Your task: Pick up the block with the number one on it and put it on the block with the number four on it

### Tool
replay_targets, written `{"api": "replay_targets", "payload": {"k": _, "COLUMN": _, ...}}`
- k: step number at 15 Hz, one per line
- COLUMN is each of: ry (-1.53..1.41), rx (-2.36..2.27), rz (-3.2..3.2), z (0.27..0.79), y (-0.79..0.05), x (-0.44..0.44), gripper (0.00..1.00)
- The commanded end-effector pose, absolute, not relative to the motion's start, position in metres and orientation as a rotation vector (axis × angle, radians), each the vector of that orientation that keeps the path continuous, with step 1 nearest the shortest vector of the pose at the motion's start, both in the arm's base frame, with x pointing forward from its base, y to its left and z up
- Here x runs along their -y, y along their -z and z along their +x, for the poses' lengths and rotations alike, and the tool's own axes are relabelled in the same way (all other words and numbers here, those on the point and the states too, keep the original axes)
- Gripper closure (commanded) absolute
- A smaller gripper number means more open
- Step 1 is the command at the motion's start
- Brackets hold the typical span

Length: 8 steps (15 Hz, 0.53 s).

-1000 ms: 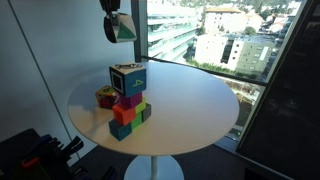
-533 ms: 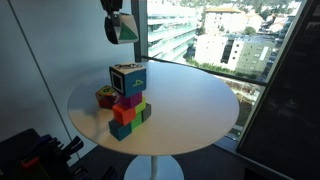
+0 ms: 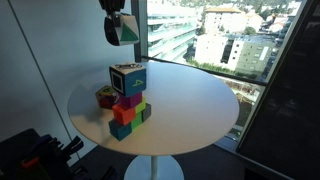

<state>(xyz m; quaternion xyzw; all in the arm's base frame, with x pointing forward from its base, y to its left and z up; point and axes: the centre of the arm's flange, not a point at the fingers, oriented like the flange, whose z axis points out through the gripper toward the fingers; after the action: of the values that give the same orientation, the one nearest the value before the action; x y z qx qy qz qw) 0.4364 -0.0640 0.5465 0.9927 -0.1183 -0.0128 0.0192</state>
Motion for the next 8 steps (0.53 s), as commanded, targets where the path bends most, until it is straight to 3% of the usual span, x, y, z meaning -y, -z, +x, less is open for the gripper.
{"api": "replay_targets", "payload": {"k": 1, "ry": 0.024, "rx": 0.335, "rz": 3.090, "z": 0.4259, "y": -0.5468, "x": 0.0707, "gripper": 0.92}}
{"api": "replay_targets", "payload": {"k": 2, "ry": 0.045, "rx": 0.358, "rz": 3.085, "z": 0.4345, "y": -0.5449, "x": 0.0666, "gripper": 0.81}}
{"api": "replay_targets", "payload": {"k": 8, "ry": 0.050, "rx": 0.354, "rz": 3.085, "z": 0.4330, "y": -0.5429, "x": 0.0667, "gripper": 0.81}}
